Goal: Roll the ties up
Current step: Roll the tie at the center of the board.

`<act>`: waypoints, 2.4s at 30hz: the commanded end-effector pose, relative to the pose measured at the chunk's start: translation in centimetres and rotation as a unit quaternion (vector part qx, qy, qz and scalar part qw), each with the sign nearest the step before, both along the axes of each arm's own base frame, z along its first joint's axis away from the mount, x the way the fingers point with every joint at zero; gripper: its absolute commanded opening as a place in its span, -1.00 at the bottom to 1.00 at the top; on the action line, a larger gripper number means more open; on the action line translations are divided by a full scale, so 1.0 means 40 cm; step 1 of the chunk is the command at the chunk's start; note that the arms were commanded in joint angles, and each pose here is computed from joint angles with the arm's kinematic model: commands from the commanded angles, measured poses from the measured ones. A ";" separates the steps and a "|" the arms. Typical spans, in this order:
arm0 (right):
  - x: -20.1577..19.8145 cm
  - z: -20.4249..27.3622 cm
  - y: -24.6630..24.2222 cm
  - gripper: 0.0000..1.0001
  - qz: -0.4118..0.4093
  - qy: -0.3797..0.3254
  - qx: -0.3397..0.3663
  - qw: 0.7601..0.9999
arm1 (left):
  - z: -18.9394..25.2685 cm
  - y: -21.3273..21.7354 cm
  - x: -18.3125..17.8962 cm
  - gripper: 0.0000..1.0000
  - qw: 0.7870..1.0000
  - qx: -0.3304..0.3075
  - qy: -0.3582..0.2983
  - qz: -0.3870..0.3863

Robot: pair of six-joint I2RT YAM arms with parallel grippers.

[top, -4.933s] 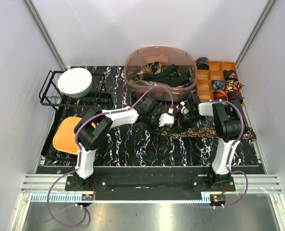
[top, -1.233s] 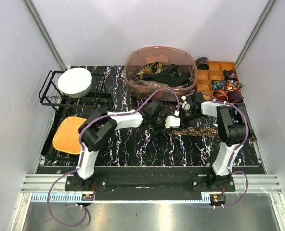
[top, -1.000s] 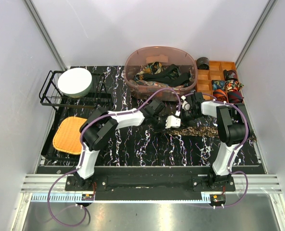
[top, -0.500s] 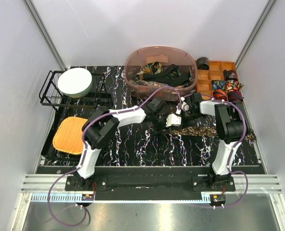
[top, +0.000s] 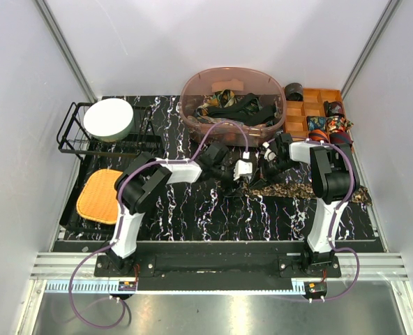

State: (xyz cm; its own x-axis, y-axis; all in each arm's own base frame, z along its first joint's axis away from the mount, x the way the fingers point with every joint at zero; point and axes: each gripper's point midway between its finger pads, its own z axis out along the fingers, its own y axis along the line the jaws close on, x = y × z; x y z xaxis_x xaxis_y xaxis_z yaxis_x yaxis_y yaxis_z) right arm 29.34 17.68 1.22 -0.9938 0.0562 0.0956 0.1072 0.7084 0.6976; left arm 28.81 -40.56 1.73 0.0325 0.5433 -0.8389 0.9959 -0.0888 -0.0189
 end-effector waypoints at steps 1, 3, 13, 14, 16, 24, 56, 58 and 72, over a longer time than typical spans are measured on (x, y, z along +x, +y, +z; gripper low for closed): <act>-0.007 -0.117 -0.076 -1.00 0.017 -0.004 -0.115 0.993 | -0.135 0.047 -0.085 0.43 0.993 0.033 0.100 0.046; -0.003 -0.121 -0.079 -1.00 0.016 -0.002 -0.119 0.993 | -0.147 0.043 -0.078 0.41 0.992 0.023 0.106 0.057; 0.004 -0.116 -0.080 -1.00 0.019 -0.008 -0.124 0.992 | -0.182 0.024 -0.061 -0.15 0.987 -0.003 0.140 0.080; 0.006 -0.110 -0.074 -1.00 0.019 -0.010 -0.117 0.993 | -0.191 0.036 -0.061 -0.31 0.987 0.010 0.135 0.084; 0.006 -0.093 -0.066 -1.00 0.020 -0.013 -0.105 0.994 | -0.205 0.068 -0.070 -0.42 0.988 0.043 0.121 0.081; 0.041 0.035 -0.059 -0.57 0.010 -0.056 -0.047 0.997 | -0.225 0.186 -0.097 -0.63 0.981 0.163 0.086 0.062; 0.030 0.118 0.049 -0.07 0.012 -0.058 0.110 0.992 | -0.195 0.223 -0.112 -0.57 0.962 0.268 0.049 0.026; 0.025 0.106 0.055 -0.10 0.013 -0.051 0.111 0.992 | -0.194 0.220 -0.113 -0.56 0.962 0.267 0.051 0.025; 0.010 0.016 0.081 -0.16 0.030 -0.049 0.092 0.994 | -0.190 0.207 -0.128 -0.55 0.965 0.253 0.072 0.015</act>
State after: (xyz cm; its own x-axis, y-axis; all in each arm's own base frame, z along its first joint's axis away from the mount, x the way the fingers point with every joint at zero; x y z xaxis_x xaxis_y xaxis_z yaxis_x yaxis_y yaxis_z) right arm 29.44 20.60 2.64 -0.9994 -0.0001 0.0360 0.0297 0.5609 0.8273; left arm 28.54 -39.10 1.74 0.0433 0.6932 -0.7194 0.9989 -0.0443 0.0174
